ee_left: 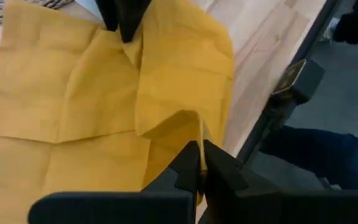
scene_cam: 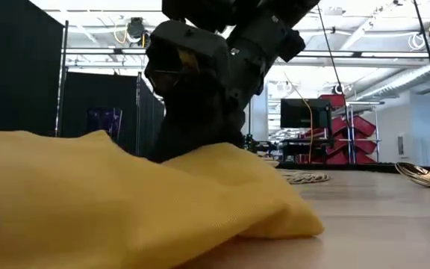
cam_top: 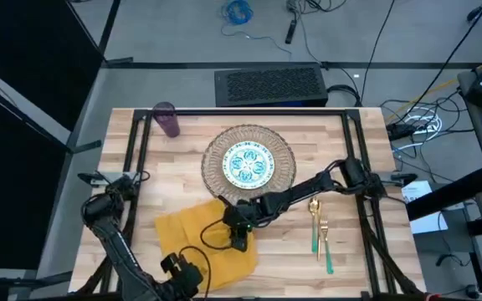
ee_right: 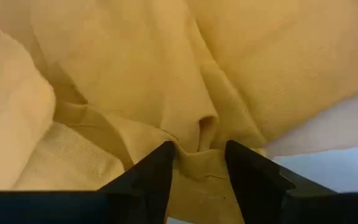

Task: Set table place
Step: Fold the yellow table napkin

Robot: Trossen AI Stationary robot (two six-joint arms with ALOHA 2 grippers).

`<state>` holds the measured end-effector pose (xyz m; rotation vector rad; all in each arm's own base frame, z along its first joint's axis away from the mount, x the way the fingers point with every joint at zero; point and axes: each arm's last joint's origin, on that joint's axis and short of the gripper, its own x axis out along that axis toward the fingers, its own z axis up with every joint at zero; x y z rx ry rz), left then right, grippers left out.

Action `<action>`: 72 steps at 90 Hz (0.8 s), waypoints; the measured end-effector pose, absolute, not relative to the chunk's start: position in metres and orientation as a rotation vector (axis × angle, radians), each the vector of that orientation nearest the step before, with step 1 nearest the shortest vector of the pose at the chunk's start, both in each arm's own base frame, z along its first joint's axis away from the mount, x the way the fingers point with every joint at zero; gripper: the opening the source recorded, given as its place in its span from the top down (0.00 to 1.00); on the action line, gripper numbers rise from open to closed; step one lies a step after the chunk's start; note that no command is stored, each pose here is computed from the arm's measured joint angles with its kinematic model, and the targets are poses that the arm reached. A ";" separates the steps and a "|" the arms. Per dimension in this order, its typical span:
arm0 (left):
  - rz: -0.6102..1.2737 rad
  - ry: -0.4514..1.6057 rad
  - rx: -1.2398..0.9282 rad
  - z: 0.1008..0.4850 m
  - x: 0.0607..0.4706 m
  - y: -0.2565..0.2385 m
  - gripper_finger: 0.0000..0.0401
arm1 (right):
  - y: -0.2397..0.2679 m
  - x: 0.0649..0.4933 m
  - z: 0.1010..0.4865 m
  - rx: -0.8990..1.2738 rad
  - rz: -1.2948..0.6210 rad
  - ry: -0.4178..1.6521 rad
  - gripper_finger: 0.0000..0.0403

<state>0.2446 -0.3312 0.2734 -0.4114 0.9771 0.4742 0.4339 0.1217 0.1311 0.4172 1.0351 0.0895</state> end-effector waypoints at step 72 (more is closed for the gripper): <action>0.442 0.940 -0.422 0.274 0.241 -0.338 1.00 | 0.136 0.409 0.180 0.226 0.096 1.010 0.89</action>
